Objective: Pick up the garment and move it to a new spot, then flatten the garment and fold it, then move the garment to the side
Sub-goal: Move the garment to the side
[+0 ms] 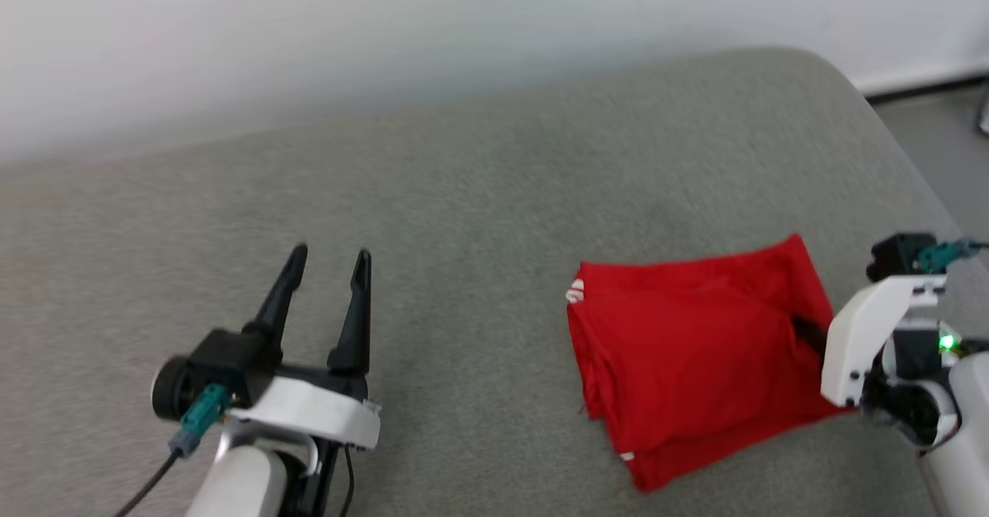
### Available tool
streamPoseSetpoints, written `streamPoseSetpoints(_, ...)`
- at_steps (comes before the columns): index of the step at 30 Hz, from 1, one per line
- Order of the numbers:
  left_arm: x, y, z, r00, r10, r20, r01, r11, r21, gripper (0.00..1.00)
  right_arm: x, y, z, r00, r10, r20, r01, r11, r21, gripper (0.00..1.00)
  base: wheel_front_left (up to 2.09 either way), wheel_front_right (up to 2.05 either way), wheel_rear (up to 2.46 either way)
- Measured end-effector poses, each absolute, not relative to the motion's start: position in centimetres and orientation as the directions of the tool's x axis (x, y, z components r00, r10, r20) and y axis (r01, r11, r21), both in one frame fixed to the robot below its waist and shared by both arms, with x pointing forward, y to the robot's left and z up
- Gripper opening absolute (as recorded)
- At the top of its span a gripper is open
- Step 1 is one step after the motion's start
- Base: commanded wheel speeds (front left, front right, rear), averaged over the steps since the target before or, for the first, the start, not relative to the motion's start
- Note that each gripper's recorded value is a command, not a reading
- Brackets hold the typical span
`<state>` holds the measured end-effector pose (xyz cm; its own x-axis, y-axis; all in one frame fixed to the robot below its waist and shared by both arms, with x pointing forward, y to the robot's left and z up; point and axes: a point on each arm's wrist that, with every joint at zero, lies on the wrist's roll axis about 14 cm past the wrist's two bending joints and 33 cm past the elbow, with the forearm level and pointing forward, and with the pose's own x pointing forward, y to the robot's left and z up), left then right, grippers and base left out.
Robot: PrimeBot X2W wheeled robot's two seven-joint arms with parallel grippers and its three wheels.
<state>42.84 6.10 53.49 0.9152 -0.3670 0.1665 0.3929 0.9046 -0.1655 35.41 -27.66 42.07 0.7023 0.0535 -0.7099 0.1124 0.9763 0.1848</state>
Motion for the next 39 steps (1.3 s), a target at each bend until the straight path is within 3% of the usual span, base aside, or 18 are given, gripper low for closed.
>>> streamPoseSetpoints(7,47.4,1.1,52.4,0.847,-0.503,0.171,0.527,0.838,-0.144,1.00,37.6,-34.3,42.3,0.719,-0.134,-0.682,0.246,0.967,0.069,0.00,0.00,0.00,0.00)
streamPoseSetpoints(16,51.3,-1.7,48.6,0.809,-0.570,0.142,0.587,0.788,-0.183,1.00,39.0,-45.4,43.4,0.670,-0.431,-0.605,0.446,0.885,-0.136,0.00,0.00,0.00,0.00)
streamPoseSetpoints(25,53.8,-0.1,44.7,0.826,-0.557,0.088,0.563,0.807,-0.176,1.00,42.5,-48.3,41.4,0.656,-0.519,-0.547,0.490,0.845,-0.215,0.00,0.00,0.00,0.00)
streamPoseSetpoints(26,53.9,0.1,44.2,0.828,-0.556,0.079,0.560,0.810,-0.174,1.00,42.6,-48.0,40.5,0.651,-0.516,-0.557,0.490,0.846,-0.210,0.31,0.00,0.00,0.00)
streamPoseSetpoints(27,54.1,0.2,43.8,0.829,-0.554,0.071,0.557,0.812,-0.174,1.00,42.7,-47.7,39.6,0.647,-0.513,-0.564,0.486,0.847,-0.214,0.93,0.00,0.00,0.00)
streamPoseSetpoints(28,54.1,0.3,43.5,0.831,-0.552,0.066,0.555,0.813,-0.177,1.00,42.7,-47.5,38.8,0.643,-0.514,-0.567,0.485,0.847,-0.219,1.00,0.00,0.00,0.00)
streamPoseSetpoints(32,54.2,0.7,42.8,0.837,-0.544,0.051,0.544,0.820,-0.177,1.00,42.7,-47.7,38.0,0.643,-0.532,-0.551,0.494,0.838,-0.233,1.00,0.00,0.00,0.00)
streamPoseSetpoints(39,53.1,0.9,44.2,0.846,-0.529,0.063,0.531,0.826,-0.189,1.00,41.6,-48.9,41.6,0.683,-0.566,-0.461,0.502,0.823,-0.267,1.00,0.00,0.00,0.00)
